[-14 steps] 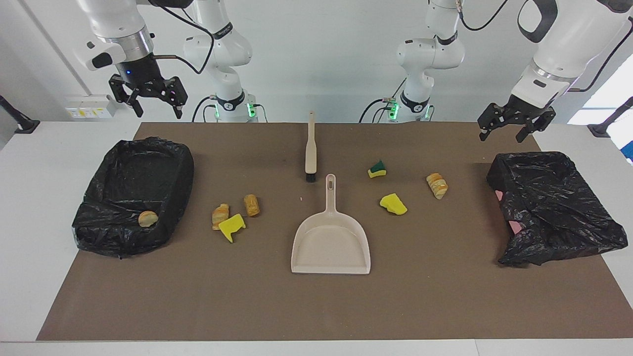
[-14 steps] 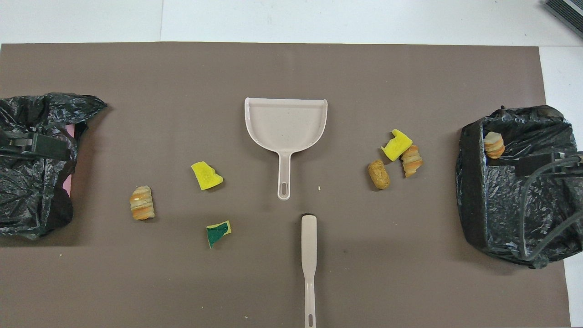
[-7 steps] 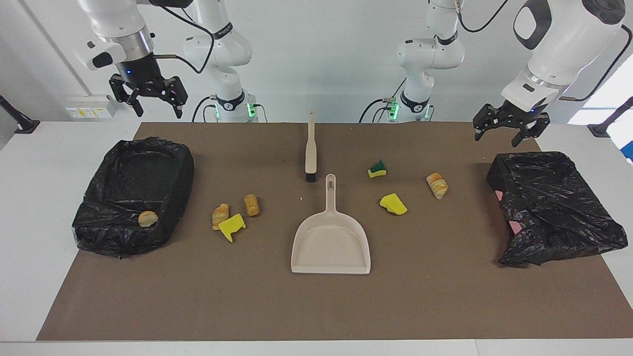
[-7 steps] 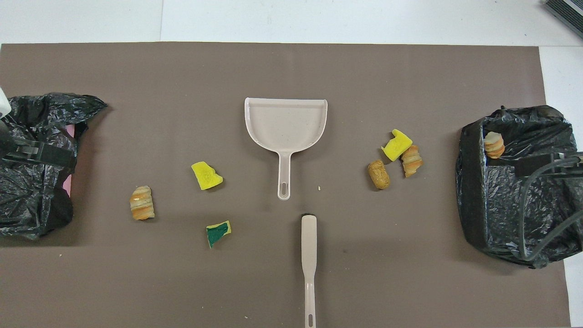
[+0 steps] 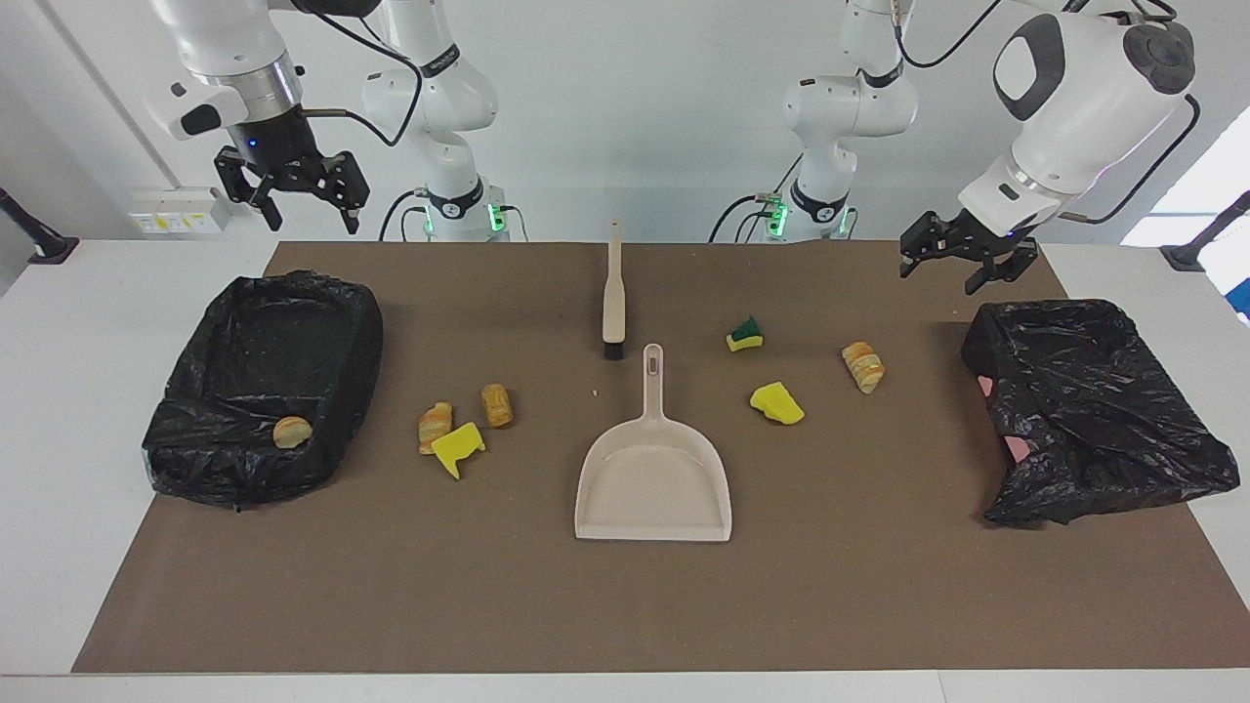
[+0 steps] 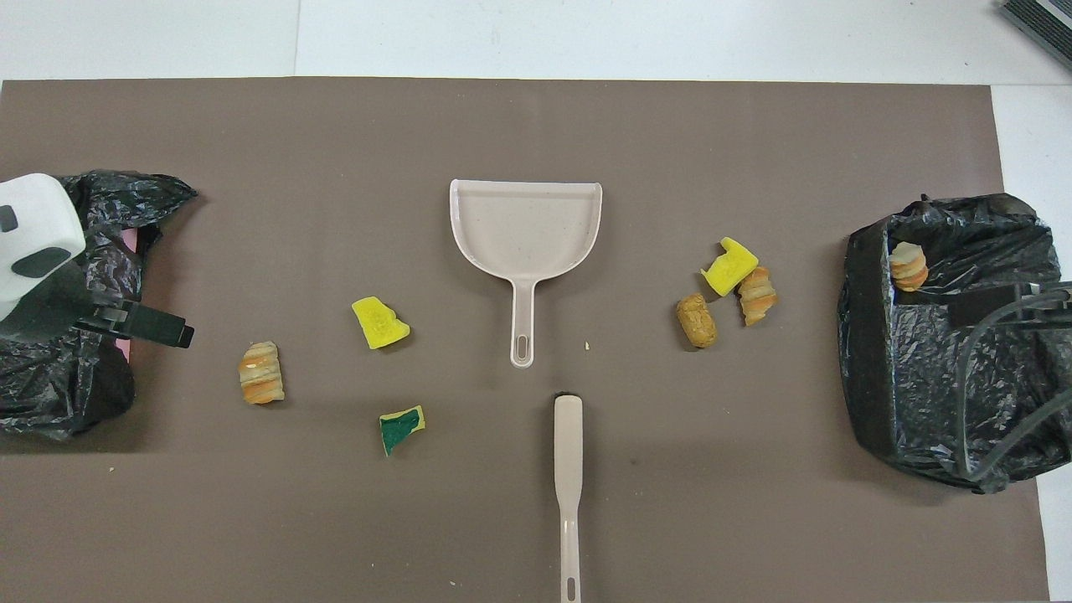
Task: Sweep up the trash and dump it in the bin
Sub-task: 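Reach the left gripper toward the beige brush handle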
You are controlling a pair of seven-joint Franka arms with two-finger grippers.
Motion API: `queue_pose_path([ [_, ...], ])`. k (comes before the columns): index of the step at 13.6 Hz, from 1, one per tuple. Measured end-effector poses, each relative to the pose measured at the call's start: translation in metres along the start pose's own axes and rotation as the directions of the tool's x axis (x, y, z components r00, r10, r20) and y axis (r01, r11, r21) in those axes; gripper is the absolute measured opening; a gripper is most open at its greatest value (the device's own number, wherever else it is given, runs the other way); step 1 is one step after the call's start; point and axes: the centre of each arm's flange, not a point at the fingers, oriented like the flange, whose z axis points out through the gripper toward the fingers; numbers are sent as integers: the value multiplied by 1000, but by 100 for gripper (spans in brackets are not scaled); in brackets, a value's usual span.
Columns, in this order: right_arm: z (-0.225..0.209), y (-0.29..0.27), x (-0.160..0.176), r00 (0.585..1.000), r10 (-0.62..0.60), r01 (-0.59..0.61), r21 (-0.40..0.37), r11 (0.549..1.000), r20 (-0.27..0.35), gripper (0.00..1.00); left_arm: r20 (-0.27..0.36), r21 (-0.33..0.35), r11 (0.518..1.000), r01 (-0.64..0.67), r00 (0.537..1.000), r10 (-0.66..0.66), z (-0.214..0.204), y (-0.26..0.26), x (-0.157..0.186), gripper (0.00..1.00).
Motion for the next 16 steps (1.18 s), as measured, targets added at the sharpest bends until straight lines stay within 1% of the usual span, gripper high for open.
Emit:
queue_pose_path([
  [4,2,1,-1,1000,1,-1,0,1000,5,100,12,-19,999,-50,999,51,34,31,-12,100],
  [8,4,3,-3,1000,5,-5,0,1000,10,100,6,-24,995,-100,995,100,68,87,-9,100],
  [11,5,3,-3,1000,5,-5,0,1000,11,100,-1,-26,997,-77,997,77,93,129,-10,100],
  [16,6,4,-4,1000,7,-7,0,1000,14,100,-38,-17,1000,-11,999,10,139,228,-25,100],
])
